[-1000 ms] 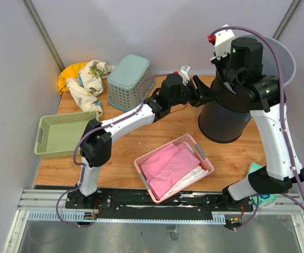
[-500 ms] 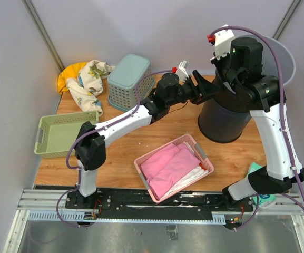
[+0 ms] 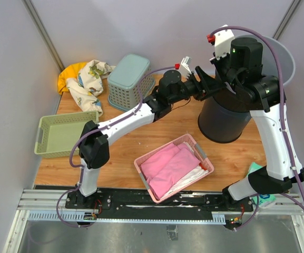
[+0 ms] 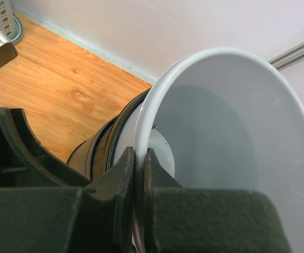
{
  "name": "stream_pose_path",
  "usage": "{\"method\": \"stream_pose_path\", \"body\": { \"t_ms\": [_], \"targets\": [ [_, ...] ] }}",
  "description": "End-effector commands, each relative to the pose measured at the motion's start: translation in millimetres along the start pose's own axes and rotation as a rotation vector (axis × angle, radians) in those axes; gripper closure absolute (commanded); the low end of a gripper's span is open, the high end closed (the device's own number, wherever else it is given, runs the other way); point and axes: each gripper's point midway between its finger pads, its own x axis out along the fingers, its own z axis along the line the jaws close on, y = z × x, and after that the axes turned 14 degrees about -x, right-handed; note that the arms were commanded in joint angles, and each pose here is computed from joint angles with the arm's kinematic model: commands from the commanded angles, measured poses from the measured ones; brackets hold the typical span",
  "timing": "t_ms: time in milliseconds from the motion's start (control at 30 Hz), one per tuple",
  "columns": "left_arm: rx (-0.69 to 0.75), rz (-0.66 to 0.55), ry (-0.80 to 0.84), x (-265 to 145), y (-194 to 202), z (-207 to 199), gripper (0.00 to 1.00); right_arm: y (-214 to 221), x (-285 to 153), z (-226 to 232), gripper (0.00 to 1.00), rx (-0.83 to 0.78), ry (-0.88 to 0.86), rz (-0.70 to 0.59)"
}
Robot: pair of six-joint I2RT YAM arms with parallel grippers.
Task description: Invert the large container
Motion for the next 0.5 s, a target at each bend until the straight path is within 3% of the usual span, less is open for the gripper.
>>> {"method": "stream_pose_path", "body": {
  "t_ms": [0,133,300,467],
  "targets": [
    [0.016,-0.002,0.036,8.8,2.6,-17.6,0.37,-34.4,-17.0,-22.8,0.99,0.057,0.074,-0.146],
    [0.009,-0.017,-0.01,16.7,-2.0,-6.8,0.42,-35.8,-17.9,-21.4,0.99,0.062,0.065,-0.154],
    [-0.032,-0.031,-0.076,21.4,-3.8,18.8,0.57,-39.0,-22.4,-21.8,0.99,0.071,0.063,-0.17],
    [-0.074,-0.072,-0.137,19.0,-8.5,42.7,0.66,-44.4,-33.4,-25.1,0.99,0.082,0.063,-0.202]
  ]
}}
